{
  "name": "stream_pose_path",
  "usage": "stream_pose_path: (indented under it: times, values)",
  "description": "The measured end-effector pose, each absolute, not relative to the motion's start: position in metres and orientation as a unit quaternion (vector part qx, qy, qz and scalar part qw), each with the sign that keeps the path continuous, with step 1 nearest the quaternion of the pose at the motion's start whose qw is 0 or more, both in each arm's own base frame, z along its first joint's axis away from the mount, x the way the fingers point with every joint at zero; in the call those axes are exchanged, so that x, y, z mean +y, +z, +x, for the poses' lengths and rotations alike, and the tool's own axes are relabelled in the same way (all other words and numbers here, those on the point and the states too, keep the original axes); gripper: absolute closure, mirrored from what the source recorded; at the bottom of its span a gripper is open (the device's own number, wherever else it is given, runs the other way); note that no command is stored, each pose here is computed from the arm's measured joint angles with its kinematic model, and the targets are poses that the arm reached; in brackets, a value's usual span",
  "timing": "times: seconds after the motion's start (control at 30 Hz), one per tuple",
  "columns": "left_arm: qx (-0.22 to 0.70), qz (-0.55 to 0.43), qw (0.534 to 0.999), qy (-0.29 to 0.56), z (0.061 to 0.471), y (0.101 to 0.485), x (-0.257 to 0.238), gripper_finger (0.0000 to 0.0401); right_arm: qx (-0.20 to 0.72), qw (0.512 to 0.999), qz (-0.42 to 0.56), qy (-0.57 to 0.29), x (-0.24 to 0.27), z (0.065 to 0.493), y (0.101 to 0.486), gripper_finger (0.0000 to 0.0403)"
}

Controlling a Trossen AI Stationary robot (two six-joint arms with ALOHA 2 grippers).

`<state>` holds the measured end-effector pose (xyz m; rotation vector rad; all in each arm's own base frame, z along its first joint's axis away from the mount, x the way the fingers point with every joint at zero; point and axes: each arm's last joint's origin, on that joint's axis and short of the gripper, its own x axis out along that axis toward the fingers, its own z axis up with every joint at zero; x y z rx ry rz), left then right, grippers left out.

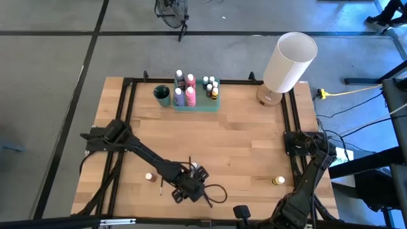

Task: Pick & Place Paint Supplies
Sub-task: Put the silver paintbrush into the green cup

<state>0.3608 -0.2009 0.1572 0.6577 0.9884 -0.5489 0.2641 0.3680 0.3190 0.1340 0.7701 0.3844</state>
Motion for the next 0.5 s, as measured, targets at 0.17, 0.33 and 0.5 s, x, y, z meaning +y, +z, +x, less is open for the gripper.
stream_pose_path:
  times: [0.17, 0.33, 0.5]
  values:
    - [0.481, 0.309, 0.789, -0.222, 0.361, 0.152, -0.195, 0.0159, 0.373, 0.907, 0.065, 0.186, 0.368, 0.264, 0.319, 0.0246]
    - [0.482, 0.325, 0.781, -0.229, 0.359, 0.142, -0.204, 0.0160, 0.373, 0.907, 0.065, 0.187, 0.368, 0.264, 0.319, 0.0246]
    - [0.477, 0.341, 0.779, -0.223, 0.357, 0.141, -0.209, 0.0160, 0.373, 0.906, 0.065, 0.187, 0.368, 0.264, 0.319, 0.0246]
